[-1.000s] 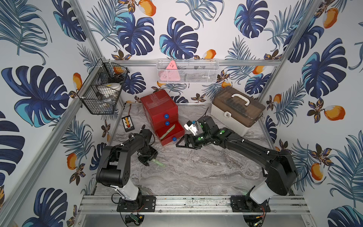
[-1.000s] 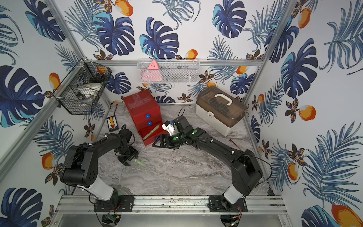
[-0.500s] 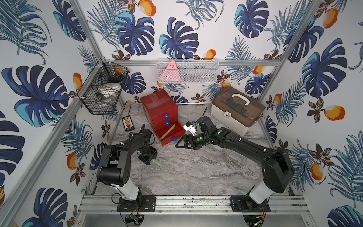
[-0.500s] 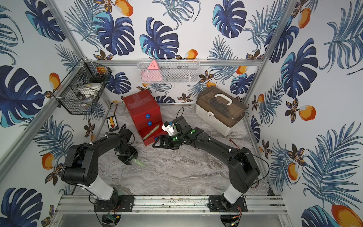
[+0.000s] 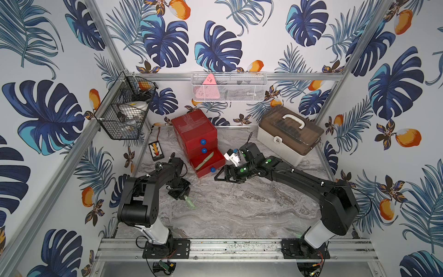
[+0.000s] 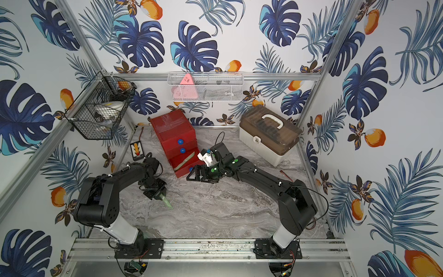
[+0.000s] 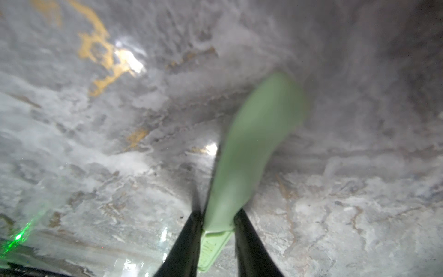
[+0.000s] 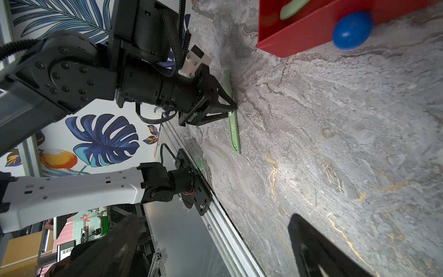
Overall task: Place the fruit knives into the drawer by color
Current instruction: Pick up the fruit knife from the center of the board.
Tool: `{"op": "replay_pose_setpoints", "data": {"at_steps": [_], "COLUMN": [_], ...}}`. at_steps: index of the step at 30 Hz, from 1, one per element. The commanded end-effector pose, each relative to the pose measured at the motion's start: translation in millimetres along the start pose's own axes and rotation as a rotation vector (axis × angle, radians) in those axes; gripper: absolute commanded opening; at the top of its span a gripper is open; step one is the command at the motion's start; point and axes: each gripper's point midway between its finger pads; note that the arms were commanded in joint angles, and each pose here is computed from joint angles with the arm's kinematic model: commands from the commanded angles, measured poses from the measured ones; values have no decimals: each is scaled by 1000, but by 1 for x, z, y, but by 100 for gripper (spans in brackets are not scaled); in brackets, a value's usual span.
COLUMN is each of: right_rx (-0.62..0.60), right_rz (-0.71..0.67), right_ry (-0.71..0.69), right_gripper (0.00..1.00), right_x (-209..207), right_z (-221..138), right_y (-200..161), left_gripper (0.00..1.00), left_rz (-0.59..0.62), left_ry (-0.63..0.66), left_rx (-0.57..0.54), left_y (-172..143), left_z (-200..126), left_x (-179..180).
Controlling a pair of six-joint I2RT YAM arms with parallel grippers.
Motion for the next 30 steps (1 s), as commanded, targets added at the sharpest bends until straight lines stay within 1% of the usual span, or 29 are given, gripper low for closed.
{"op": "replay_pose_setpoints", "data": {"at_steps": [1, 9, 15, 24, 26, 30], "right_rx": [-14, -18, -27, -47, -52, -64], "right_rz": [-13, -2, 12, 62, 72, 85], "right_ry": [22, 23, 18, 20, 21, 23], "right_gripper": [100, 100, 100, 100, 100, 100], "right_x": [4, 2, -4, -23, -27, -31], "right_z": [0, -1, -4, -13, -15, -21], "right_y": [4, 3, 3, 6, 7, 9], "left_gripper": [27, 25, 25, 25, 25, 25], "left_rz": [28, 76, 149, 198, 236, 347], "left_ry": [0, 17, 13, -77, -78, -37], "left_rx": [-126, -129, -149, -154, -161, -183], "left_y": [27, 28, 30, 21, 19, 16], "left_z": [18, 11, -6, -39, -46, -58], "left_x": [-3, -3, -9, -23, -27, -31]}}
Point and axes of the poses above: each gripper's point midway between its finger pads, its own z axis out along the fingers, its own x axis along the line the jaws close on, y = z × x, and after that the axes turned 1 degree about z, right-handed
